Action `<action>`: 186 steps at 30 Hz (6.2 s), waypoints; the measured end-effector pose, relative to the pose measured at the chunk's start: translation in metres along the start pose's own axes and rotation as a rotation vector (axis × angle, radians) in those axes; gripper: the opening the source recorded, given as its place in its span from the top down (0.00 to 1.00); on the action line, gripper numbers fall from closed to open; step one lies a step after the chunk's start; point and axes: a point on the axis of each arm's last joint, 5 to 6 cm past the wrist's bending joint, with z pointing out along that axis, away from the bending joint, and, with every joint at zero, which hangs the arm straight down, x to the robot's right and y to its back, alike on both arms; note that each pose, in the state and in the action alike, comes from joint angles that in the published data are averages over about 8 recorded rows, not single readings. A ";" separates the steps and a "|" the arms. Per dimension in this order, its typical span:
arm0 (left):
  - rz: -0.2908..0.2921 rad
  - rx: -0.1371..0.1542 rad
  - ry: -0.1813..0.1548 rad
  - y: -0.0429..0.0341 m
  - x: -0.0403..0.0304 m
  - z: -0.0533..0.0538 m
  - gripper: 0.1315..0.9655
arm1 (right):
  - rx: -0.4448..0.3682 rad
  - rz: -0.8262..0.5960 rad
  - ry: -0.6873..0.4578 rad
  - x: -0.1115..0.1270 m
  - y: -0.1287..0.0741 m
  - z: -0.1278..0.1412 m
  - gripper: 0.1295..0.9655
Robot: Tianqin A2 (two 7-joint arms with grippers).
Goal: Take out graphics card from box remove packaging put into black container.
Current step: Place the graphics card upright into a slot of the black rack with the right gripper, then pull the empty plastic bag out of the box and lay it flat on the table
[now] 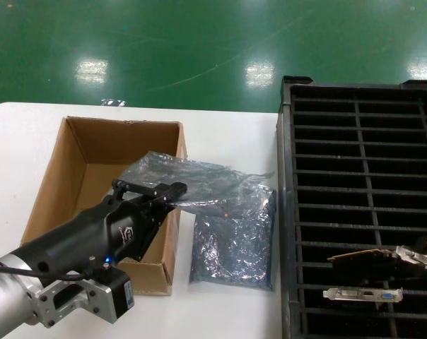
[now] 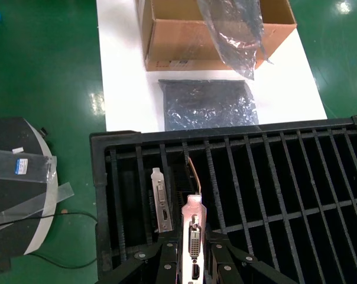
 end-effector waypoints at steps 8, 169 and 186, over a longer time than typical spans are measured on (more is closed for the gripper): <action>0.000 0.000 0.000 0.0000 0.0000 0.000 0.99 | -0.003 -0.002 -0.001 0.000 0.000 0.000 0.93; -0.814 -0.032 0.113 -0.0548 0.0169 0.037 0.99 | -0.214 -0.261 -0.139 0.051 -0.085 0.098 0.06; -1.455 -0.266 -0.076 -0.0568 0.0573 0.083 0.99 | -0.214 -0.261 -0.140 0.051 -0.085 0.098 0.00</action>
